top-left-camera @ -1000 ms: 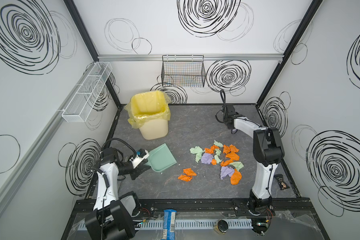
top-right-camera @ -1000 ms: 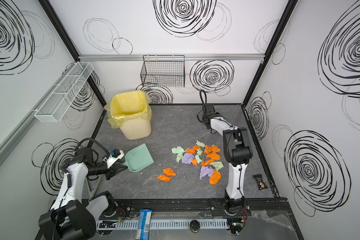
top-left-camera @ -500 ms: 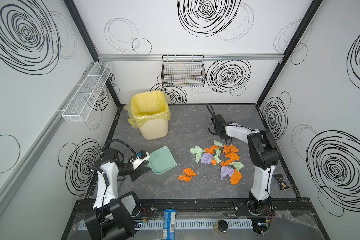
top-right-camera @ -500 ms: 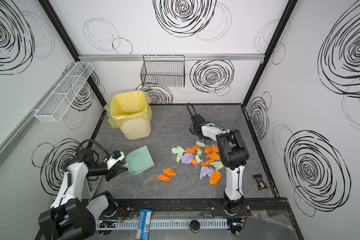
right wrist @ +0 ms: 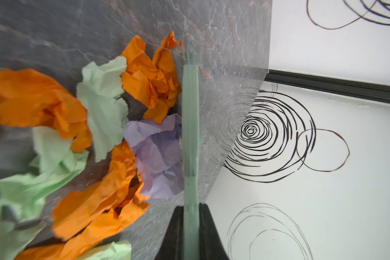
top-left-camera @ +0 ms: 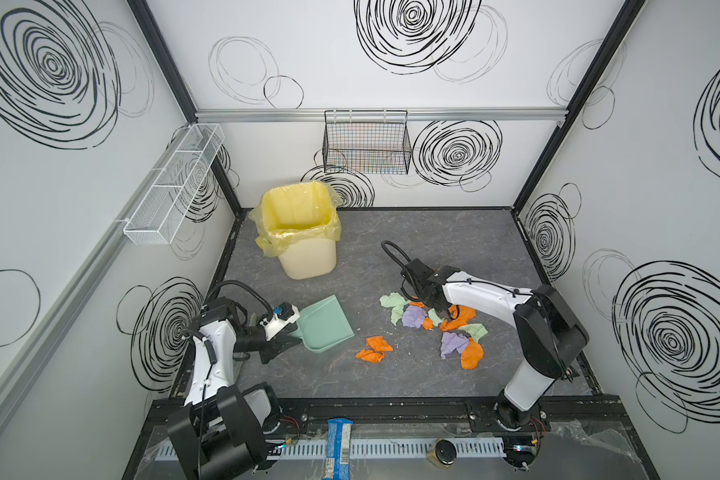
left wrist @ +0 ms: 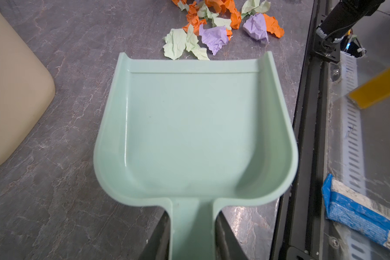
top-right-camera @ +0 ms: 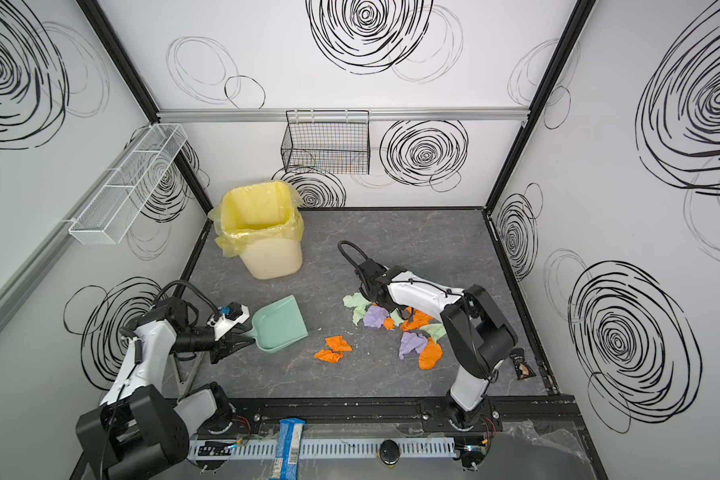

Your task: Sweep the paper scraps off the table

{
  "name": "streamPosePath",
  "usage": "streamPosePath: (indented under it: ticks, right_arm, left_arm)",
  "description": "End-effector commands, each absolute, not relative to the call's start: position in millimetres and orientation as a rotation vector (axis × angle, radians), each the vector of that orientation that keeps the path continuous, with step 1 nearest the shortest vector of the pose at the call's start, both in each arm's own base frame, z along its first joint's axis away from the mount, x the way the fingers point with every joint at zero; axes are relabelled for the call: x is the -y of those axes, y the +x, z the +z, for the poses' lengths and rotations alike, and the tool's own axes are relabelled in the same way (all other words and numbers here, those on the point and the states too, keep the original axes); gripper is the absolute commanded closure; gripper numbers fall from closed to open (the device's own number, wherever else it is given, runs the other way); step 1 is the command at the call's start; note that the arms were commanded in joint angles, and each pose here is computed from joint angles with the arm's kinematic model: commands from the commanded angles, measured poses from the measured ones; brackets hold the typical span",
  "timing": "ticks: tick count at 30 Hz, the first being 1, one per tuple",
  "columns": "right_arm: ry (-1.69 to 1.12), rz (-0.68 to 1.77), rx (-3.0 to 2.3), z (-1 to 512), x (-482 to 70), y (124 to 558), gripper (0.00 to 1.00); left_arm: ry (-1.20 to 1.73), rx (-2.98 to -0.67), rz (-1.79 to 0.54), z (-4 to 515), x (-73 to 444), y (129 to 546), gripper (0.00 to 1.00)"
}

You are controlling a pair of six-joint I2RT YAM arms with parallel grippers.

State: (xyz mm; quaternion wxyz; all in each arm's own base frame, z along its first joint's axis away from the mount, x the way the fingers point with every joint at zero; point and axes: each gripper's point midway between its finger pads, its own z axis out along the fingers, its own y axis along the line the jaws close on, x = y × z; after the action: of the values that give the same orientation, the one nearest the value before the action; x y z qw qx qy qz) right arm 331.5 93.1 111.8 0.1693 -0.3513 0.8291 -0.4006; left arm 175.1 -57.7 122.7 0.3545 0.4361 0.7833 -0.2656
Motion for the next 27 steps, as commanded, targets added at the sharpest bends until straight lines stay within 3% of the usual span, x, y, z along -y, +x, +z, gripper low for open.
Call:
streamPosePath:
  ticks: [1,6,13,18,27]
  right_arm:
    - [-0.766,-1.185,-2.33,163,-81,324,1.0]
    - [-0.357,-1.111,-2.462,194,-45,328,1.0]
    - [-0.224,-1.075,-2.564,179,1,333,1.0]
    - [0.092,-0.908,-2.637,185,19,347,1.0]
    - [0.197,-0.889,-2.787,138,0,330,1.0]
  left_arm:
    - [1.139,-2.007,-0.684,132,57,175,1.0]
    - [1.256,-2.038,-0.593,126,46,175,1.0]
    - [1.504,-2.109,-0.486,109,39,183,1.0]
    - [1.62,-2.092,-0.389,111,52,206,1.0]
    - [1.774,-2.046,-0.28,109,85,266,1.0]
